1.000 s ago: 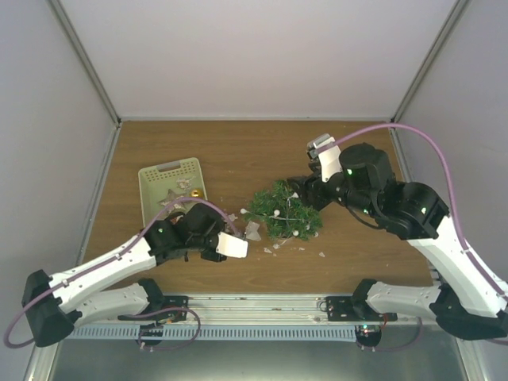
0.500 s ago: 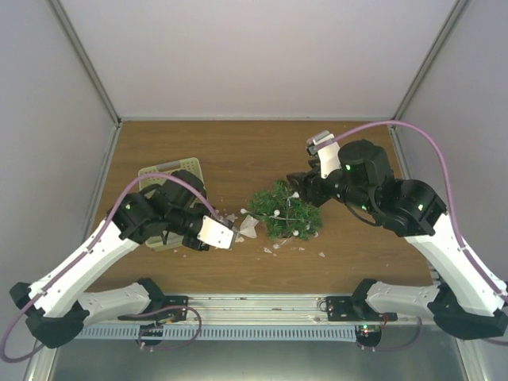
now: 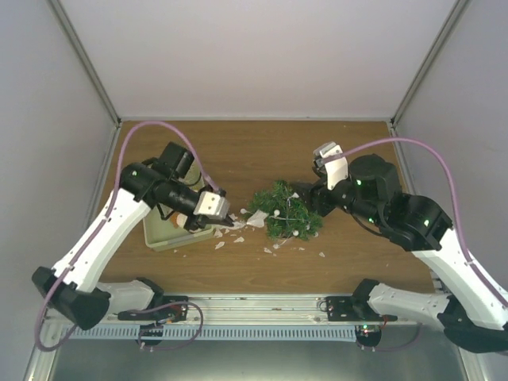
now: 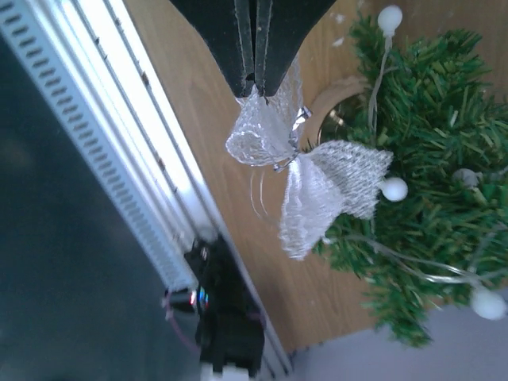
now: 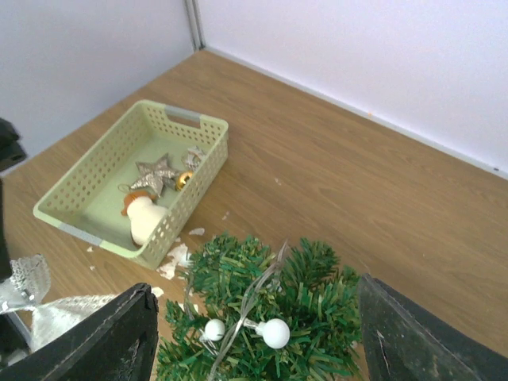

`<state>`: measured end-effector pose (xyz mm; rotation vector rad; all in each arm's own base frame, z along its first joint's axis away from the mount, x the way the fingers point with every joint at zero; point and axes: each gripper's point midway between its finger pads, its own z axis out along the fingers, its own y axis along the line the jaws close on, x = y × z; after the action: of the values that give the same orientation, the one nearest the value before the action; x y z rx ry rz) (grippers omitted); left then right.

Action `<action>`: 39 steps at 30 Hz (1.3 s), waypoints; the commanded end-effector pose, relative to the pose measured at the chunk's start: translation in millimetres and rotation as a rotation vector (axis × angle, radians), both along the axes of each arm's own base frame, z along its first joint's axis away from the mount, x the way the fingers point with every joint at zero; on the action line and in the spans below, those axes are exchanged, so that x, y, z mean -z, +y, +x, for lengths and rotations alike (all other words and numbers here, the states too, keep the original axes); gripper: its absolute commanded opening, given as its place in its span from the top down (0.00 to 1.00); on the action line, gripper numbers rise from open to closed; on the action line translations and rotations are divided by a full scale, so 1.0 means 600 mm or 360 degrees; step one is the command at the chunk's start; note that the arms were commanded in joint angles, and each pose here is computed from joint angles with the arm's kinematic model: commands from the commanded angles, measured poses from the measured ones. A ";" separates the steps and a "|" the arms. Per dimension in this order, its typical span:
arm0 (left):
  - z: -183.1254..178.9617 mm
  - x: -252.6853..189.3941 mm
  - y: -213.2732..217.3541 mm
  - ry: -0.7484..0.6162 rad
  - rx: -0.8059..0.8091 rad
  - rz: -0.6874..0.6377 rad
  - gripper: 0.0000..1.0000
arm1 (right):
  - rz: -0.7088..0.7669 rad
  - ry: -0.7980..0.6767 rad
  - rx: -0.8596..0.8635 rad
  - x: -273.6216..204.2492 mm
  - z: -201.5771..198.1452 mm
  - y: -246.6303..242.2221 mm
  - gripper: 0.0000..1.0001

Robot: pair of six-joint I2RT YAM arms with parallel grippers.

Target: Decorate the small christmas tree

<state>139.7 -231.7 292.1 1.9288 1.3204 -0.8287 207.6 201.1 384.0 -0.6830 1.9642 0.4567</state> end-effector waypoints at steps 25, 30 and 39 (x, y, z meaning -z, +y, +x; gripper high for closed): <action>0.060 -0.051 -0.064 0.1203 0.0036 -0.0560 1.00 | 0.0168 -0.0075 0.0069 -0.010 -0.001 -0.014 0.30; 0.062 -0.031 -0.069 0.1325 0.0029 -0.0557 1.00 | 0.0182 -0.0068 0.0077 -0.012 -0.004 -0.017 0.29; 0.072 -0.008 -0.080 0.1437 0.0007 -0.0511 1.00 | 0.0186 -0.0055 0.0060 -0.008 -0.006 -0.014 0.29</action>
<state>183.7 -275.6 293.7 1.3506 1.5291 -1.8500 203.7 194.6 385.6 -0.5985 1.9120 0.5164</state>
